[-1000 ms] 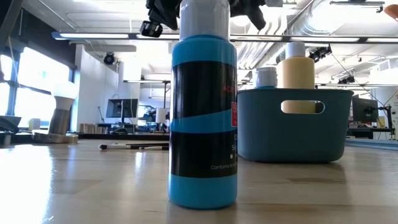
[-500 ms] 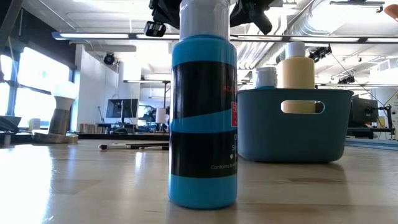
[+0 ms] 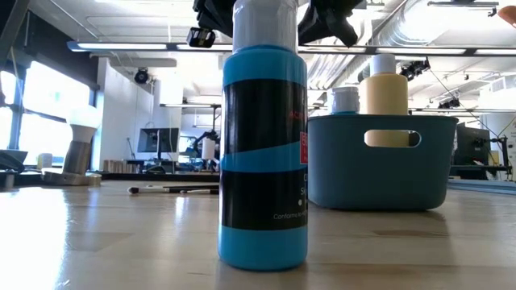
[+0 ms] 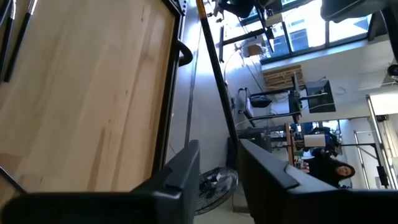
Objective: Pick & Place Paint Supplies
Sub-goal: Put the black and gold paint brush into the green cup
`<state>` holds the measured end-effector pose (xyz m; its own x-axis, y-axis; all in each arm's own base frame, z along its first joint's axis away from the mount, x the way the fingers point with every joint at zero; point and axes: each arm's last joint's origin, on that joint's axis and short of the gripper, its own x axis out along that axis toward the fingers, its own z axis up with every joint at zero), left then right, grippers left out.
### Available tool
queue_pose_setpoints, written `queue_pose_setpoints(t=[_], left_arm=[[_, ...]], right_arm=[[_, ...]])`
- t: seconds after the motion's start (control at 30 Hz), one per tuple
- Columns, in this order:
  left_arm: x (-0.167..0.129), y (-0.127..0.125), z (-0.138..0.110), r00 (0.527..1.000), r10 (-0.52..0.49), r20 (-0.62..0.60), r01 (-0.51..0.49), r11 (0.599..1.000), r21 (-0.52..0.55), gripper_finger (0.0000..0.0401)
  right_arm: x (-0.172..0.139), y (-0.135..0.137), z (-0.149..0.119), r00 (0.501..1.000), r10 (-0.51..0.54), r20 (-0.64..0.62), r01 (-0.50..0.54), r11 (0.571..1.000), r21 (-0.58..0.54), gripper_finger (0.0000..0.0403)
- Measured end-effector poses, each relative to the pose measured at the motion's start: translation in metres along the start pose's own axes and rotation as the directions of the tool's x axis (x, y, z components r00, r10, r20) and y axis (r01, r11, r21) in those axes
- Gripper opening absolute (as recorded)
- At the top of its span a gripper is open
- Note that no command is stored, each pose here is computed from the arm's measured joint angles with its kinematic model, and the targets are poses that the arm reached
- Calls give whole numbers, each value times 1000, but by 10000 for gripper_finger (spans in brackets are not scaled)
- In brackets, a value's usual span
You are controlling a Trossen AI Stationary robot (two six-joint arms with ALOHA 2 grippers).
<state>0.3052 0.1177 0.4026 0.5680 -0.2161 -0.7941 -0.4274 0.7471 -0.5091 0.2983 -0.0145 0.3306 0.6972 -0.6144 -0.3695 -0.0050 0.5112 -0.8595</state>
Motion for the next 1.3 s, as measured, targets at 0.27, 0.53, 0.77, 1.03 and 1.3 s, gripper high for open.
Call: queue_pose_setpoints(t=[0.27, 0.53, 0.77, 1.03, 1.3], left_arm=[[0, -1, 0, 1000, -20, -6, 20, 1000, 0, 0], [0, -1, 0, 999, -30, -10, 30, 1000, 0, 0], [-1, -1, 0, 999, -33, -10, 33, 999, 1, 0], [-1, -1, 0, 999, -33, -10, 33, 999, 1, 0], [-1, -2, -1, 998, -55, -17, 55, 999, 0, 0]], right_arm=[[0, -4, 3, 999, -32, 29, 31, 999, 34, 172], [11, -5, -1, 999, -8, 36, 7, 999, 42, 174], [26, 0, -2, 1000, 1, 19, -1, 1000, -5, 159], [27, -3, 1, 999, -36, 31, 37, 999, -23, 119], [28, -5, 0, 999, -44, 28, 45, 998, -38, 61]])
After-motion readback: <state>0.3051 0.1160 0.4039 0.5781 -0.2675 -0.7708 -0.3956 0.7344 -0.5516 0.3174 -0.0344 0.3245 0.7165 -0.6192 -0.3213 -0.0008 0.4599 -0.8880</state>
